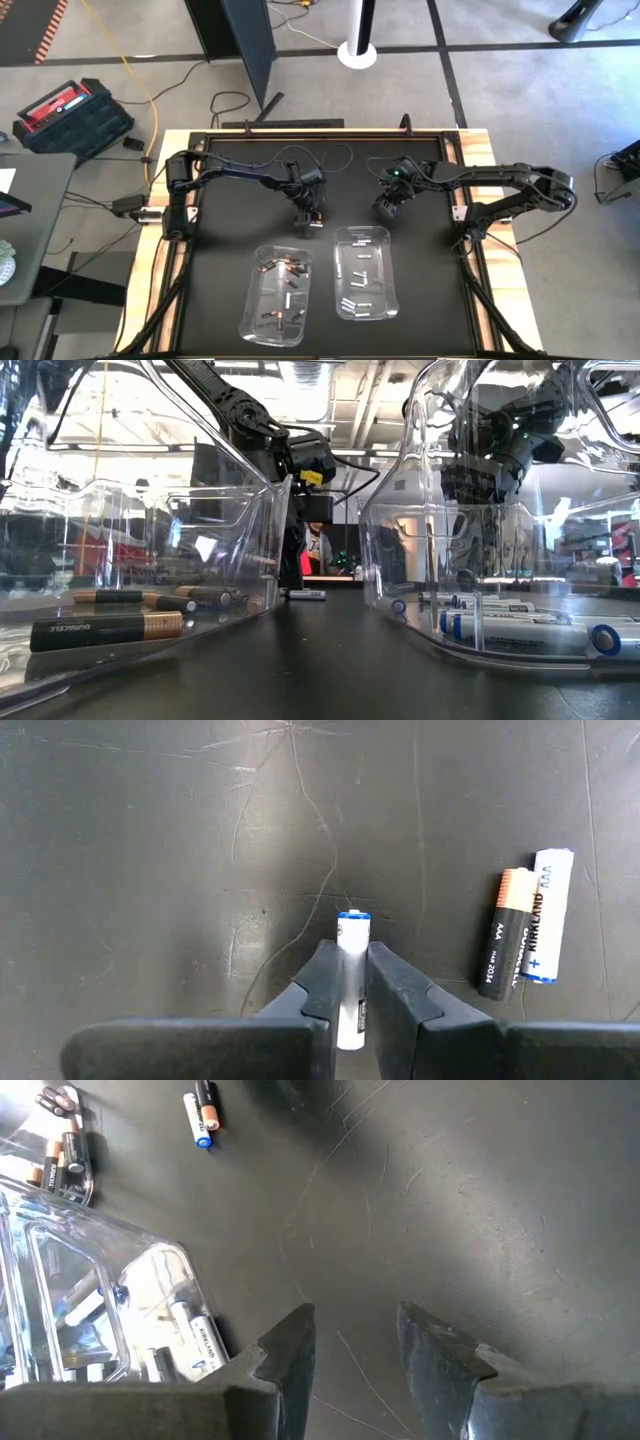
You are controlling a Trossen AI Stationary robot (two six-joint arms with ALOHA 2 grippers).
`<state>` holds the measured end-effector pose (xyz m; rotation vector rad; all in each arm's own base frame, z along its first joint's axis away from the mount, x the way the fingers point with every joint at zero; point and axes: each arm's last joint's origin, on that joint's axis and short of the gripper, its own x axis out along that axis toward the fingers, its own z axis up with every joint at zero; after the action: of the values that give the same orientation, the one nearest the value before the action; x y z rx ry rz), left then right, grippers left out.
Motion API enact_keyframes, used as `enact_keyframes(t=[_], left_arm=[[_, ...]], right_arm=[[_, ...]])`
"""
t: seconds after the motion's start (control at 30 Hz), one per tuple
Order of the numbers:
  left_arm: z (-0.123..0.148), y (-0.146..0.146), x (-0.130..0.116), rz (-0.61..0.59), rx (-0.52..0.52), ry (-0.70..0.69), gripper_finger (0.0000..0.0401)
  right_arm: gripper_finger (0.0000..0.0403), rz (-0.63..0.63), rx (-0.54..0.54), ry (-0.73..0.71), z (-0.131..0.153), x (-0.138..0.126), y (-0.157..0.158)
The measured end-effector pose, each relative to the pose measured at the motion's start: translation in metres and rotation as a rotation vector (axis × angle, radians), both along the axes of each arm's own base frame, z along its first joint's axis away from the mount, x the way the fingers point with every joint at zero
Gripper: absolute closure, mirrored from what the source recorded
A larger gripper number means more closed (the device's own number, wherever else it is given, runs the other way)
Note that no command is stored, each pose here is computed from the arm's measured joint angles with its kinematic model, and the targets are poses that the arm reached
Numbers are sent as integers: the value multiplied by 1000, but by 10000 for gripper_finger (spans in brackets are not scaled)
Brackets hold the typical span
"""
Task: Sort batteries
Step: Put the white battery into the right transparent bin
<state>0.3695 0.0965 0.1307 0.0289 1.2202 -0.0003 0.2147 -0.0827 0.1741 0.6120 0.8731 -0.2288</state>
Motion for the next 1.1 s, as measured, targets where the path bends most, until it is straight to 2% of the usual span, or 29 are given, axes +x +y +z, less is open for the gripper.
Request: enact_keyframes(t=[0.17,0.33,0.47,0.63,0.73,0.9,1.1], left_arm=[[4,0,0,26,0,-10,372],[20,-1,-3,60,17,-45,365],[44,0,-9,137,59,-93,364],[78,-7,-16,250,20,-198,363],[103,-20,-19,275,-6,-298,363],[136,-58,-18,233,-45,-464,362],[181,-103,4,214,-29,-589,362]], right_arm=[[241,0,0,0,0,0,0],[241,0,0,1,0,0,0],[241,1,1,5,0,0,0],[241,35,-26,3,0,0,0],[241,39,-29,3,0,0,0],[241,39,-26,10,-1,-1,0],[241,40,-4,58,-4,-5,2]])
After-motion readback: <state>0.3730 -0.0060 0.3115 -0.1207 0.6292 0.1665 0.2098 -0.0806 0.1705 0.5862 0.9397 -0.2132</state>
